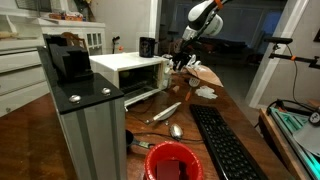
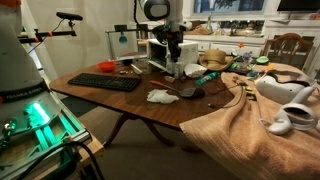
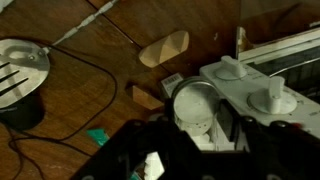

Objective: Put the metal lid on the salt cellar

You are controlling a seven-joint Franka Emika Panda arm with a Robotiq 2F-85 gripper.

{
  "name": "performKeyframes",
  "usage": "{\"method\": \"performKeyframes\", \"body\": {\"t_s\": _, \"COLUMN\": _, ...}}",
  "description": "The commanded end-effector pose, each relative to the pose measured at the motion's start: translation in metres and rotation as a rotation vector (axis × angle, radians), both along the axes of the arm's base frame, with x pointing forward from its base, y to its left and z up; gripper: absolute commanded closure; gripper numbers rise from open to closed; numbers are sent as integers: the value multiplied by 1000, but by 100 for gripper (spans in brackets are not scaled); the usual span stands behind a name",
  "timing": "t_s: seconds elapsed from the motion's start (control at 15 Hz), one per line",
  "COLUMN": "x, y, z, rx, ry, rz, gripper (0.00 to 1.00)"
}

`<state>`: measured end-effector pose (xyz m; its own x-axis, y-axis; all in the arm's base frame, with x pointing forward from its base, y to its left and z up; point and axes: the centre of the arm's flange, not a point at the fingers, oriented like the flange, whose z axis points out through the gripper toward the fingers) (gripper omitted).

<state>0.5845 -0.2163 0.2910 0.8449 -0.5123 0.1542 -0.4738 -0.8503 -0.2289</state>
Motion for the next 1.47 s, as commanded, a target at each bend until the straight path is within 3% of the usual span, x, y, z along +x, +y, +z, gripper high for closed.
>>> {"method": "performKeyframes", "body": {"t_s": 0.0, "x": 14, "y": 2, "z": 4, "rx": 18, "ry": -28, "rz": -108, "gripper": 78}}
{"method": "performKeyframes", "body": {"t_s": 0.73, "x": 18, "y": -16, "z": -8, "rx": 49, "ry": -15, "rz": -488, "gripper": 78}}
{"method": "performKeyframes", "body": {"t_s": 1.4, "x": 23, "y": -13, "z": -6, "rx": 77, "ry": -8, "rz": -507, "gripper": 78}}
